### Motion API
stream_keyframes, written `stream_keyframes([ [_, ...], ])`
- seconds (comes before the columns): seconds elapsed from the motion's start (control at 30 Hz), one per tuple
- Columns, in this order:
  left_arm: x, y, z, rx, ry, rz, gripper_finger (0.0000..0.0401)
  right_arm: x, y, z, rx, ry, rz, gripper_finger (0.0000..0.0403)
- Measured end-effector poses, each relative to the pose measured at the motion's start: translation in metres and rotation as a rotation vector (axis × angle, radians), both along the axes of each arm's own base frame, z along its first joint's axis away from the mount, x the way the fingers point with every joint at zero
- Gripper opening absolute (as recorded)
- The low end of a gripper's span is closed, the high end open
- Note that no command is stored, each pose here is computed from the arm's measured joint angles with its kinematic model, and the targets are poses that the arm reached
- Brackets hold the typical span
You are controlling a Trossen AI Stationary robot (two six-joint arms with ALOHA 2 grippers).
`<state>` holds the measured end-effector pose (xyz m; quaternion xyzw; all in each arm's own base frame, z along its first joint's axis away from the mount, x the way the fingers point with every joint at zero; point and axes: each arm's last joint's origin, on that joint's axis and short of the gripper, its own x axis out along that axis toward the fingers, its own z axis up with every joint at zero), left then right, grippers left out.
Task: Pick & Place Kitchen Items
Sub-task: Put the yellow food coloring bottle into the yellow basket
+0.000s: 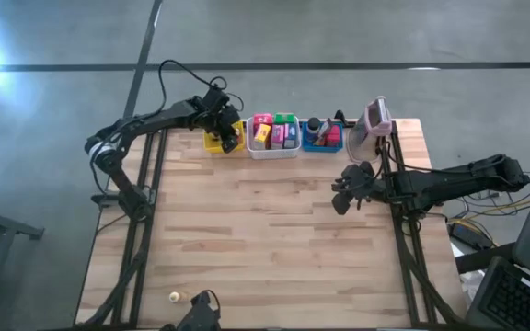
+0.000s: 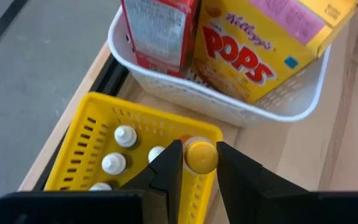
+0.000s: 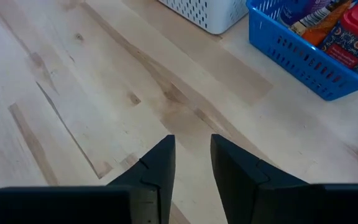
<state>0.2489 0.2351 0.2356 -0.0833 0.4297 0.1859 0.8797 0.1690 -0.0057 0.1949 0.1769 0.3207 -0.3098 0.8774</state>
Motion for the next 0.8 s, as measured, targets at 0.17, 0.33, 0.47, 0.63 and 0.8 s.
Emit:
stream_keyframes([
  [0.17,0.004,0.004,0.001,0.006,-0.001,-0.006,0.0092,0.0,0.0,0.0,0.0,0.0,0.0,0.0111],
  [0.33,0.005,0.005,-0.003,-0.012,0.019,-0.006,0.0092,0.0,0.0,0.0,0.0,0.0,0.0,0.012],
  [0.47,0.007,0.006,-0.009,-0.027,0.038,-0.006,0.0092,0.0,0.0,0.0,0.0,-0.001,0.0,0.0126],
  [0.63,0.009,0.008,-0.018,-0.044,0.056,-0.007,0.0092,0.0,0.0,0.0,0.0,-0.001,0.0,0.0133],
  [0.8,0.009,0.008,-0.019,-0.042,0.061,-0.014,0.0092,0.0,0.0,0.0,0.0,-0.001,0.0,0.0137],
])
